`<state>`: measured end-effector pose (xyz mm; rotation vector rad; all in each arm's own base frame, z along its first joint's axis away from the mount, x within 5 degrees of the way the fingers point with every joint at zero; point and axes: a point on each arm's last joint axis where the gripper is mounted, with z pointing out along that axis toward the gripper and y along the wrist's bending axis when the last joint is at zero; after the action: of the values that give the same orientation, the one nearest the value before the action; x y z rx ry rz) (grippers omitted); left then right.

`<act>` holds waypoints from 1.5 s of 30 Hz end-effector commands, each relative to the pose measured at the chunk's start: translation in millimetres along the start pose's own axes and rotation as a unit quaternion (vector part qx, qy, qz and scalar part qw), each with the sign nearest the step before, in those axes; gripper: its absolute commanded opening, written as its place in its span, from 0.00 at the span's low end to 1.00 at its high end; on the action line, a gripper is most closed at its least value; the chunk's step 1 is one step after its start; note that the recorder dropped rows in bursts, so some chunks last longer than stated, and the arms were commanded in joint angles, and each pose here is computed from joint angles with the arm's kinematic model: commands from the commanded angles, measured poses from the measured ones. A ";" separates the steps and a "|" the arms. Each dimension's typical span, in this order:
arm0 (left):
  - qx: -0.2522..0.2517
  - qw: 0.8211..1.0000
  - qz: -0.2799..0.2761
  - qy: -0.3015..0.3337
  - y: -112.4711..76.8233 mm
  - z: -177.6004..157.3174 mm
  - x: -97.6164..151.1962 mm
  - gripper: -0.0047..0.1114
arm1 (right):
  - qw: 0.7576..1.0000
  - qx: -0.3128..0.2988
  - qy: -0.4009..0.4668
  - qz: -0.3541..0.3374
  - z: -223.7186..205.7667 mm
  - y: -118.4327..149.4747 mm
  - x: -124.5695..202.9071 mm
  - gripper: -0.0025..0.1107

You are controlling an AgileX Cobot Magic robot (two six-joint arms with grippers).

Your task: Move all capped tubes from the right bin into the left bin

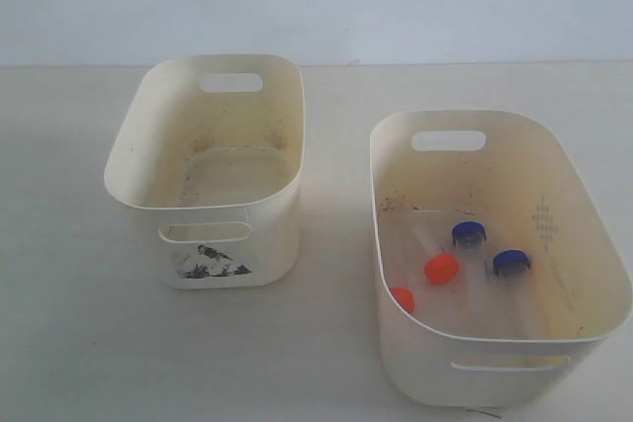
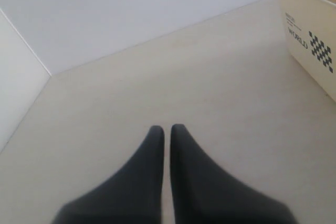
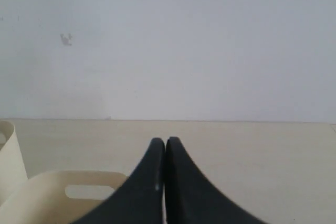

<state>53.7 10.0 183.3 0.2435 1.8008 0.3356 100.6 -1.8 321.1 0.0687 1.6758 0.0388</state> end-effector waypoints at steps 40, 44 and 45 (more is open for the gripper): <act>0.002 1.000 -0.006 -0.003 0.1 -0.3 -1.4 0.08 | 0.813 0.071 0.574 -0.066 189.1 148.2 32.8 0.02; 0.002 1.000 -0.006 -0.003 0.1 -0.3 -1.4 0.08 | 0.795 0.021 0.603 -0.063 195.6 149.8 42.8 0.02; 0.002 1.000 -0.006 -0.003 0.1 -0.3 -1.4 0.08 | 0.790 0.015 0.610 -0.052 197.8 147.3 44.3 0.02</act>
<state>53.7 10.0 183.3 0.2435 1.8008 0.3356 290.8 148.1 267.7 -0.0205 2.9635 -0.1308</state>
